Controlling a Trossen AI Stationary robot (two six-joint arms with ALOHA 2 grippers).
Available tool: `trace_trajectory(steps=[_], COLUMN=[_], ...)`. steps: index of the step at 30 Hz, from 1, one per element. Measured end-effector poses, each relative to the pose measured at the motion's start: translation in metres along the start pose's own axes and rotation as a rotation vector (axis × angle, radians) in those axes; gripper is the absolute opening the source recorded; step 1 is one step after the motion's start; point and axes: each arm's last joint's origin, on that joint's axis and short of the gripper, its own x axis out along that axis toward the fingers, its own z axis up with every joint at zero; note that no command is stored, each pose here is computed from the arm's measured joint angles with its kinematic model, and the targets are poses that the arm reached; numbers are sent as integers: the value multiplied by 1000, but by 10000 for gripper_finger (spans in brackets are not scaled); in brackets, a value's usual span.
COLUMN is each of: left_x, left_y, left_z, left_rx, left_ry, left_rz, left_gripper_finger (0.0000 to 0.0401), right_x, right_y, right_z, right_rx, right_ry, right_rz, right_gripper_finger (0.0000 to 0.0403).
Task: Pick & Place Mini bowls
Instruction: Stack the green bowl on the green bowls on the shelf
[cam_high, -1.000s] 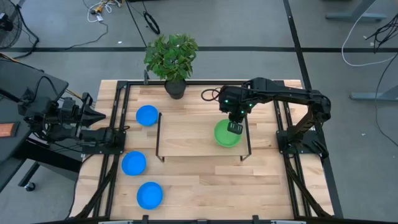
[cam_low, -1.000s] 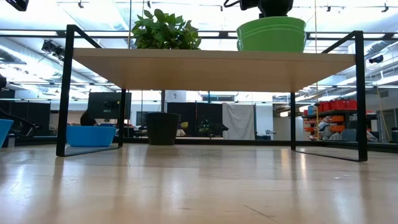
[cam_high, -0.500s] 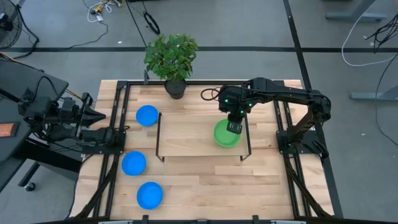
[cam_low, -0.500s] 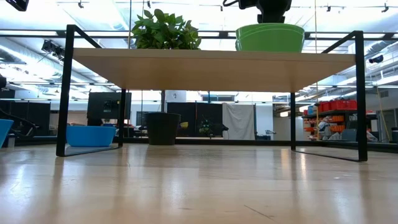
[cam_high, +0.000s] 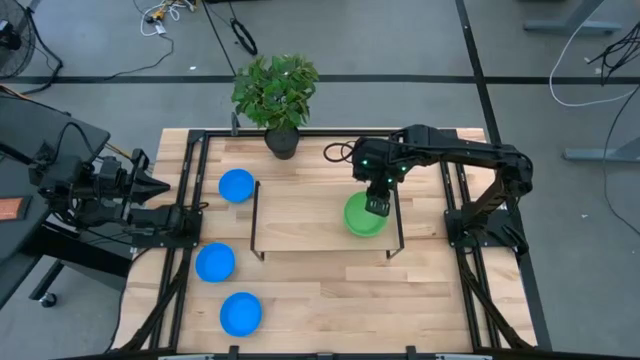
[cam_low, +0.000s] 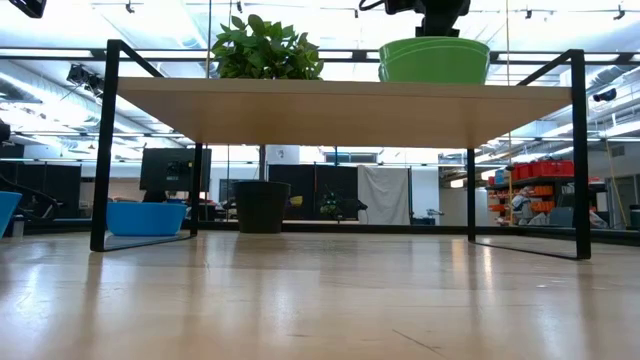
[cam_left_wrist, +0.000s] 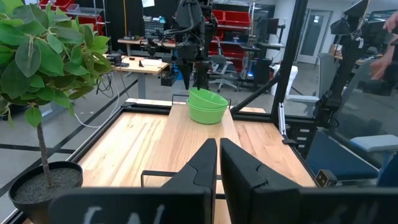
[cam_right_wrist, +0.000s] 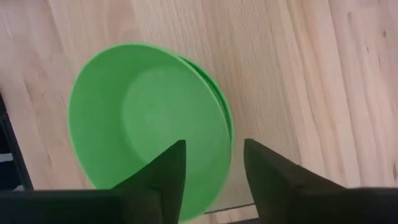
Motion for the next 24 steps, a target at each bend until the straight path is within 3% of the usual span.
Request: trace_trajectory(steps=[6,12,17,24], left_x=[0,0,0,0], left_y=[0,0,0,0], left_z=[0,0,0,0], left_rx=[0,0,0,0], left_ry=[0,-1,0,0], left_rz=[0,0,0,0], left_gripper_finger=[23,23,23,23], right_x=[-10,-19,-21,-22], right_y=[0,0,3,4], right_z=[-6,-12,-13,-7], right_rx=[0,-16,-109,-199], right_ry=[-22,-49,-50,-109], right_rz=[3,16,89,139], right_gripper_finger=[184,176,140,47])
